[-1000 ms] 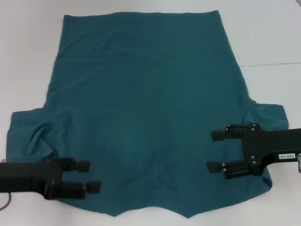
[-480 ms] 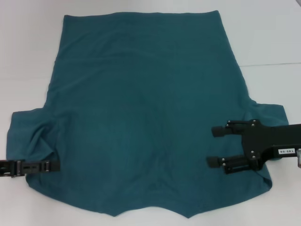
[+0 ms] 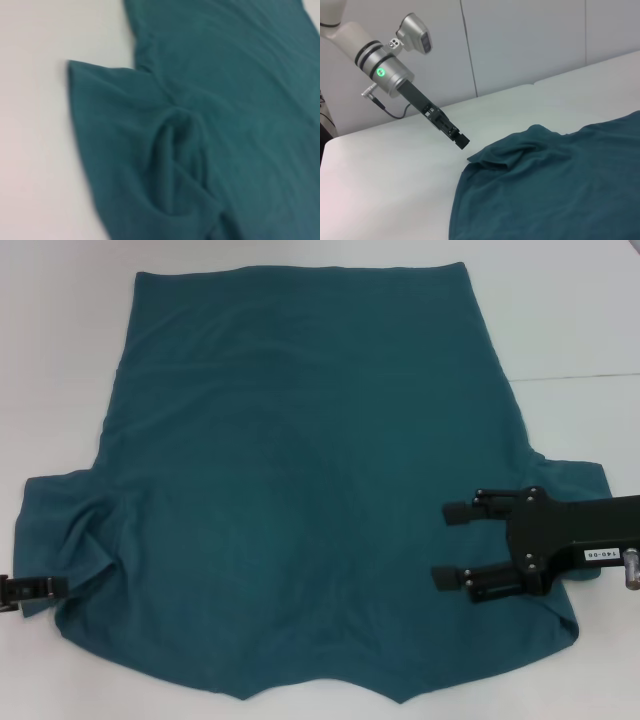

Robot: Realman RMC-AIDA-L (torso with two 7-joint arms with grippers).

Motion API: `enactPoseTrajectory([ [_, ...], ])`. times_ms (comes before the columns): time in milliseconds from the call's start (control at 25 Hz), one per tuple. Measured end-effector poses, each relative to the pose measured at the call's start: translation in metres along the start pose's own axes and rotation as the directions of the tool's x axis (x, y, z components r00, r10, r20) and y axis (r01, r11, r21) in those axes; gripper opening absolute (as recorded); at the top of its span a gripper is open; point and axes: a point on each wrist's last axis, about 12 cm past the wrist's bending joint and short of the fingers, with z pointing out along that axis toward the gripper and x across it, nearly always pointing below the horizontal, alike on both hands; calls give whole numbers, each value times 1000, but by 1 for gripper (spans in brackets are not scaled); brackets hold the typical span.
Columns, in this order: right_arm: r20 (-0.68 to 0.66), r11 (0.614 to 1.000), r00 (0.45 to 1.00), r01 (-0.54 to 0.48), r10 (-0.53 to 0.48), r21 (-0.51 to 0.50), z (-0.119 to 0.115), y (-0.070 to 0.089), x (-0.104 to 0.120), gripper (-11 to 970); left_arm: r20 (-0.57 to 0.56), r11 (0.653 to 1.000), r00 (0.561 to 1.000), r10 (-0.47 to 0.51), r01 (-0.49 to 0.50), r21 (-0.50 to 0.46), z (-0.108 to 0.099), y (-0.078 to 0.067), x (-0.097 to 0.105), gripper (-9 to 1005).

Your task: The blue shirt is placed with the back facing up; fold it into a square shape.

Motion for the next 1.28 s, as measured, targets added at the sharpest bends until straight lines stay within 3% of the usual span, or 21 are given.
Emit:
enactPoseTrajectory([
  [200,1,1000,1000,0,0,-3,1,0,-1,923,15,998,1000,-9,10,-67,5,7,2,875],
  [600,2,1000,1000,0,0,-4,2,0,-1,924,8,993,1000,-11,12,-116,14,8,3,875],
  [1080,3,1000,1000,5,-5,-4,2,-1,-2,916,6,993,1000,0,0,-116,18,3,-1,876],
  [1280,3,1000,1000,3,-3,-1,3,-1,-2,916,4,993,1000,2,-2,-117,19,3,-1,806],
])
